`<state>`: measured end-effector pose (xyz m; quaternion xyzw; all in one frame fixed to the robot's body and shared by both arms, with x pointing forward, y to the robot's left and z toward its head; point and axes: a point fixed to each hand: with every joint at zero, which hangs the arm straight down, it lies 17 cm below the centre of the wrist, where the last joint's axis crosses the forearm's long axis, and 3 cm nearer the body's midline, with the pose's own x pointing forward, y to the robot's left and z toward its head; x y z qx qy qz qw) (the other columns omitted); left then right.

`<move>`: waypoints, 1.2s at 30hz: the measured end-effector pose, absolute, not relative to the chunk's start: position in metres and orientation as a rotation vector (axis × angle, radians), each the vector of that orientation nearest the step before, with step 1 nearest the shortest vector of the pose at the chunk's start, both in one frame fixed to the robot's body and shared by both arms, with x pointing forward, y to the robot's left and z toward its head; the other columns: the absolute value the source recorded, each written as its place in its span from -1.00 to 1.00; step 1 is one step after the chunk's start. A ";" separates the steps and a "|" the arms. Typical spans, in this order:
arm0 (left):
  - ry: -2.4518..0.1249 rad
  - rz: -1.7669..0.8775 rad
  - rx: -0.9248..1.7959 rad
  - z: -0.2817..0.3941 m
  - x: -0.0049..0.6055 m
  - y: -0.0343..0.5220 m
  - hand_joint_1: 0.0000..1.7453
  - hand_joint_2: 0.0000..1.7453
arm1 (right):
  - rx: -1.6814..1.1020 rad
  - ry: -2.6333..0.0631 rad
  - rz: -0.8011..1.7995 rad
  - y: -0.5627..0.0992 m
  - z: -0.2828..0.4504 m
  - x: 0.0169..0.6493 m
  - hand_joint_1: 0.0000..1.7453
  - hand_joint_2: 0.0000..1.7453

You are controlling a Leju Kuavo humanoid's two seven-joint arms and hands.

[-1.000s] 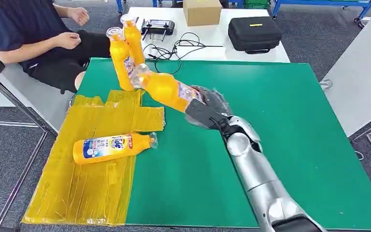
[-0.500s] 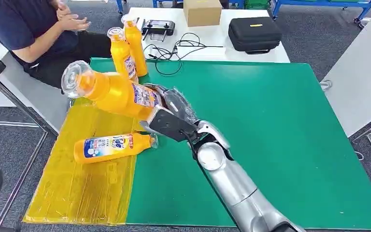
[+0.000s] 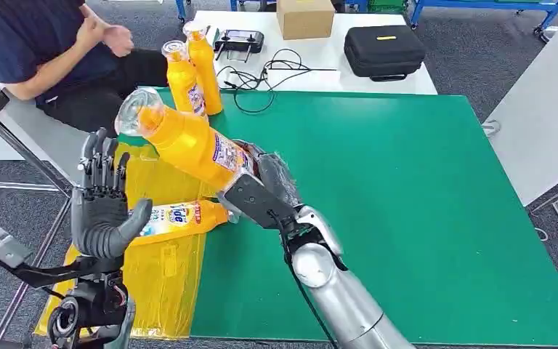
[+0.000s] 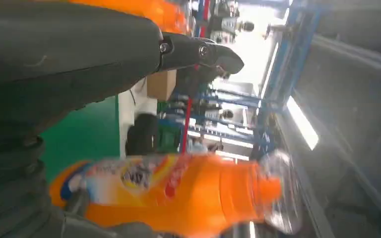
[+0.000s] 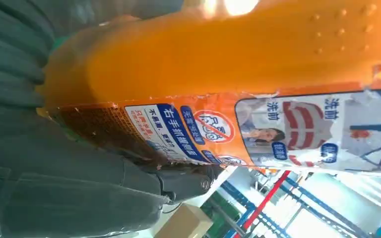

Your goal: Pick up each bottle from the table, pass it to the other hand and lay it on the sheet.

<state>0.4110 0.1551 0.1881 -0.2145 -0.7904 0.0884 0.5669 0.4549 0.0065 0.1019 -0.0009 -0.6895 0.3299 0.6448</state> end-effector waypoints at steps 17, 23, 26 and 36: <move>-1.842 0.102 -0.496 0.192 0.419 0.116 -1.00 1.00 | -0.032 -1.585 0.811 0.031 0.120 0.449 1.00 1.00; -1.872 0.109 -0.422 0.194 0.420 0.134 -1.00 1.00 | 0.004 -1.624 0.901 0.060 0.127 0.416 1.00 1.00; -1.882 0.123 -0.401 0.194 0.417 0.145 -1.00 1.00 | 0.027 -1.624 0.932 0.069 0.124 0.401 1.00 1.00; -1.893 0.140 -0.374 0.192 0.404 0.163 -1.00 1.00 | 0.068 -1.612 0.983 0.083 0.113 0.383 1.00 1.00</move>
